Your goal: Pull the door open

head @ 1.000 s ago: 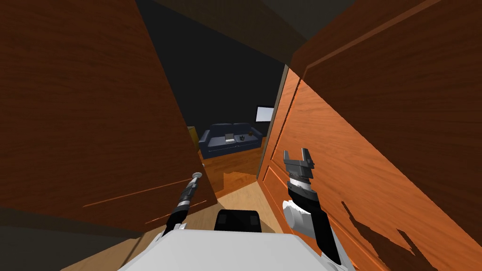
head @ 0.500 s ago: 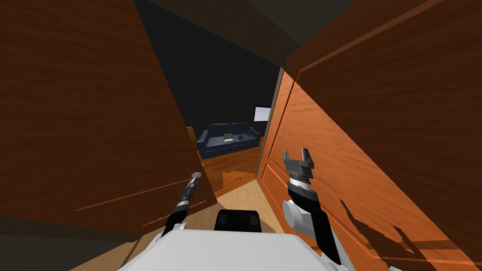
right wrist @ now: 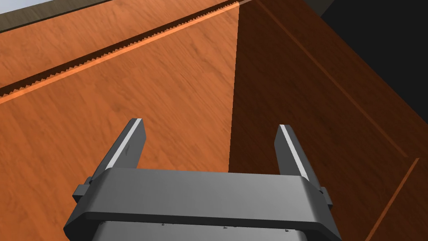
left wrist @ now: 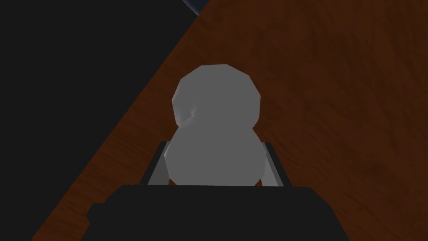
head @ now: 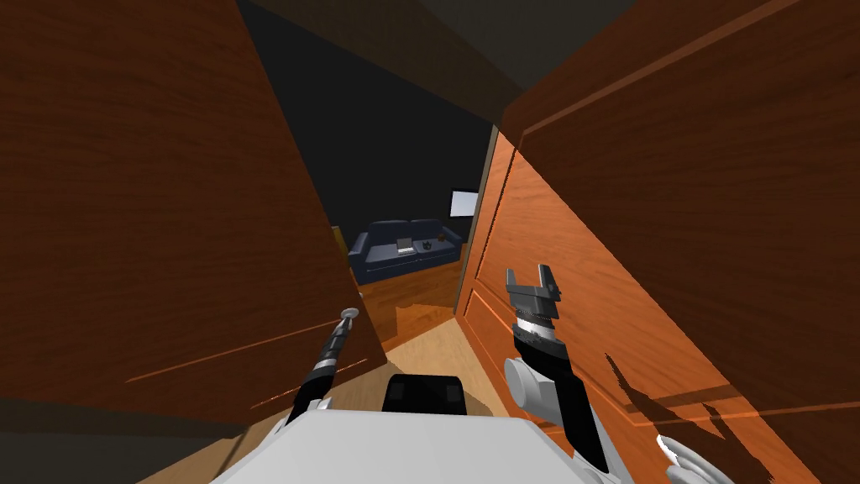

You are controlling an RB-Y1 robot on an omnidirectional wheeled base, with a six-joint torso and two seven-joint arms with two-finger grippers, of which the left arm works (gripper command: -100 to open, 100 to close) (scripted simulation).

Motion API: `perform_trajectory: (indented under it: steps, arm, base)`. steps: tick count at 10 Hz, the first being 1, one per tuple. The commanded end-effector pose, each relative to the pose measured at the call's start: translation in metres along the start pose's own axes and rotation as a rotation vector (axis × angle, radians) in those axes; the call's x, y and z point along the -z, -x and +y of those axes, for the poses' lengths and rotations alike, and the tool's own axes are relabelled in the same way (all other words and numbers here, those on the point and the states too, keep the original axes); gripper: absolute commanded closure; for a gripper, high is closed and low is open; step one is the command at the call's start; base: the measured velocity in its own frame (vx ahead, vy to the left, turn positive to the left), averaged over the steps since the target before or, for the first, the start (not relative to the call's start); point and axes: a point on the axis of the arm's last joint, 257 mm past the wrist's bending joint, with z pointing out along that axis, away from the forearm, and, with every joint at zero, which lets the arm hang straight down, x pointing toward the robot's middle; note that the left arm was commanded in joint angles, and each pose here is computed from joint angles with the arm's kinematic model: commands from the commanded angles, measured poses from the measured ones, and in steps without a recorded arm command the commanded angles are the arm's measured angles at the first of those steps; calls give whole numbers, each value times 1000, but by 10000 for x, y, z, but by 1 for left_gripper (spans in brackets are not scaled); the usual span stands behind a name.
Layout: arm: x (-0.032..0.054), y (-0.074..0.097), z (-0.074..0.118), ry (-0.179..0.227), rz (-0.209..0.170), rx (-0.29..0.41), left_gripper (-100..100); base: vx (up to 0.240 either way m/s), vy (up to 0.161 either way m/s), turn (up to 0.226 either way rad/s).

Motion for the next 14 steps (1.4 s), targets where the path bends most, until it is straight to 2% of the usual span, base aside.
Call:
perform_trajectory:
  steps: [1,2,3,7,8,12,13,14]
  arm:
    - [3,0,5,2,-3,43,100]
    - [3,17,17,6,-9,87,100]
    - [3,17,17,6,-9,91,100]
    - [4,73,58,17,-29,234,100]
    - [4,73,58,17,-29,241,100]
    - [7,128,103,26,-52,385,100]
    - [7,128,103,26,-52,393,100]
    - [9,147,120,29,-60,441,100]
  base:
    - [-44,11,-47]
    - [-43,6,-62]
    - [-32,7,-31]
    - [-54,9,-72]
    - [-41,10,-45]
    - [-53,8,-81]
    - [-38,11,-29]
    - [-47,7,-66]
